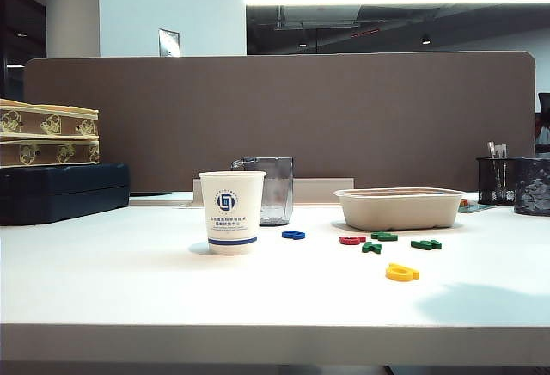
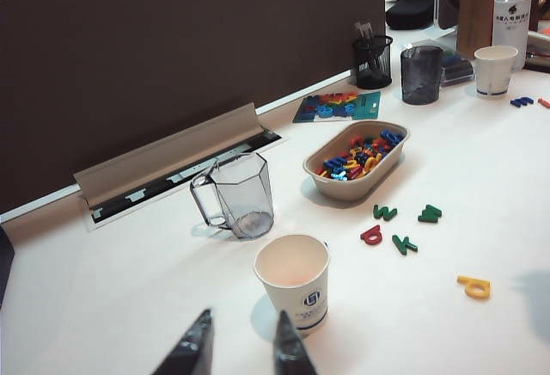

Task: Pick up the letter "c" and put it in the paper cup.

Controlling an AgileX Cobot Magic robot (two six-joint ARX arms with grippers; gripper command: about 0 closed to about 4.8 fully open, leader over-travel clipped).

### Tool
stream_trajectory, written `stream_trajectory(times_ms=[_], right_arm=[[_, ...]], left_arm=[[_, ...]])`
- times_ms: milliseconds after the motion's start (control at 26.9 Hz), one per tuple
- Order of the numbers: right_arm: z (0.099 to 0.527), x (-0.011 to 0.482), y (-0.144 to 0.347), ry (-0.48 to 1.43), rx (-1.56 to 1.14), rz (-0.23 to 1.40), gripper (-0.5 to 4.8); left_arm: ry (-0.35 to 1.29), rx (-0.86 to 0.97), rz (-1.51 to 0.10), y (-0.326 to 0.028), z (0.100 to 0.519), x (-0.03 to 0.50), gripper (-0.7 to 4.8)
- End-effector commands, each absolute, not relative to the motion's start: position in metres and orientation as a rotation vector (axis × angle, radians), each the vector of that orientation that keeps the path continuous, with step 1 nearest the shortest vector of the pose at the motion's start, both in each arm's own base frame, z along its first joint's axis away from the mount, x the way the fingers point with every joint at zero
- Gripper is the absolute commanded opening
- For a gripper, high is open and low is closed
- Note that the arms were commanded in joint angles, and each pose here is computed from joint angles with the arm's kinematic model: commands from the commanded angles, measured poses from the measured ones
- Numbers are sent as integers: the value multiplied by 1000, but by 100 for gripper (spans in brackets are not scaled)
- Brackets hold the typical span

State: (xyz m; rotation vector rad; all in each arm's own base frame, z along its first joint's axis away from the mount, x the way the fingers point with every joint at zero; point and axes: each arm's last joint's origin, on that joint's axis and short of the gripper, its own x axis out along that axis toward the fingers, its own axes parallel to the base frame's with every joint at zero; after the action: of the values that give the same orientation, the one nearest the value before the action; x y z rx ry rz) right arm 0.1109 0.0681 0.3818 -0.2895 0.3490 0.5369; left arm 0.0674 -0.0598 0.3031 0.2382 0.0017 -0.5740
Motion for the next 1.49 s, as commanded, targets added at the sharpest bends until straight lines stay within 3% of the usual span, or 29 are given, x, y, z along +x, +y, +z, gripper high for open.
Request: stream_trajectory(times_ms=[37,558,931,1340,1489], right_arm=[[359,103,63,371,-249,530,-2],[301,115,69,312,-237,468,-1],[270,134,73,185,-218,247,0],[238,144,75,191,-217,211,3],[230,143,73,202,-222,208,3]], left_arm=[[-3,236,-572,-60,304,68,84],[30,285,-562,-64,290,72,82],[86,344,-474,-81,272,96,82],[106,276,-476,-96,265,121,79],[125,267,-480,-95,256,120,48]])
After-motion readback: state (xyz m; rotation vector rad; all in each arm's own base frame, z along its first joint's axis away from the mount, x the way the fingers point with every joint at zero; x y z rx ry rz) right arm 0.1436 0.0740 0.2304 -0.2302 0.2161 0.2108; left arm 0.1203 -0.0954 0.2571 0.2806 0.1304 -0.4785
